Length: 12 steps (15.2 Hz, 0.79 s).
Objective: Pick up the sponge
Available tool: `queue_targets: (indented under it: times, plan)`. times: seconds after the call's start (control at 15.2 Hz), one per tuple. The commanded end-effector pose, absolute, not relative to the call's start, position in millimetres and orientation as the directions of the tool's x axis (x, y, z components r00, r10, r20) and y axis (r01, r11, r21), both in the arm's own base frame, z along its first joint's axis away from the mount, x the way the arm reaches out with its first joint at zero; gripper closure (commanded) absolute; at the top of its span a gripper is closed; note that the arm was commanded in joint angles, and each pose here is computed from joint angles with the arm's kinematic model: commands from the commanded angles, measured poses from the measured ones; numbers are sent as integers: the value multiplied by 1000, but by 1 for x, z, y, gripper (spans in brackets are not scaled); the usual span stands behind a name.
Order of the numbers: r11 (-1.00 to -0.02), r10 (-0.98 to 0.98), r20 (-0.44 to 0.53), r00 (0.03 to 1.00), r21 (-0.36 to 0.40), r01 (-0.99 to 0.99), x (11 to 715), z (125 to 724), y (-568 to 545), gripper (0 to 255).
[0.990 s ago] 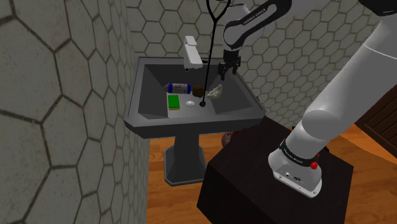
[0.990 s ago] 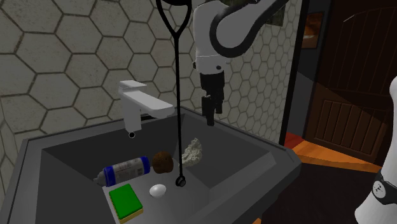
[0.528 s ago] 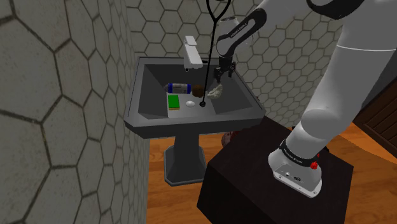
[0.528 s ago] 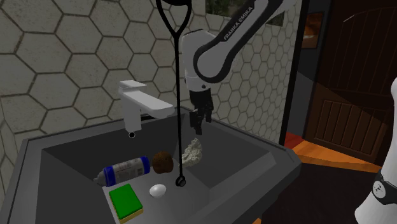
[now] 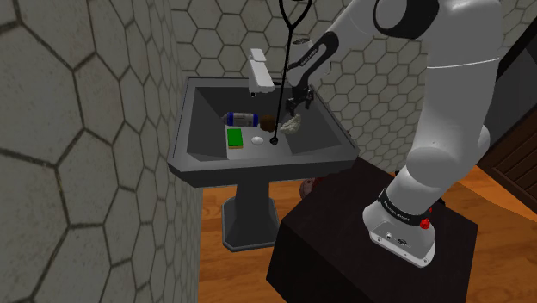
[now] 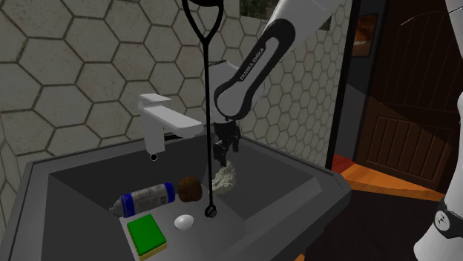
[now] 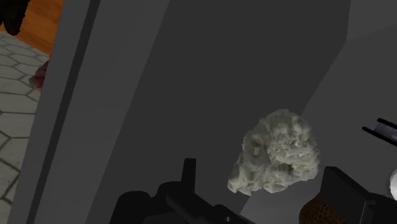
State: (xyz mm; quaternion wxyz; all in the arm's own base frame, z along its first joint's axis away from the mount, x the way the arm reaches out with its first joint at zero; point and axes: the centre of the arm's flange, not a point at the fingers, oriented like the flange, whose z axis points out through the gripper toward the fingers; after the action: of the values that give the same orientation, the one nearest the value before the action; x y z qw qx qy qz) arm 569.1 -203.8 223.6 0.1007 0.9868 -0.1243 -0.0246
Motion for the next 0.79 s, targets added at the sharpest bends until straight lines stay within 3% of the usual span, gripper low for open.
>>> queue_targets:
  times: [0.0, 0.4, 0.46, 0.73]
  plan:
    - [-948, -252, -23, 968, 206, -242, 570, 213, -204, 0]
    - [-948, -252, -23, 968, 206, -242, 570, 189, -204, 0]
    - [-948, -252, -23, 968, 206, -242, 569, 189, -203, 255]
    - [-948, -252, -23, 968, 206, -242, 569, 189, -204, 255]
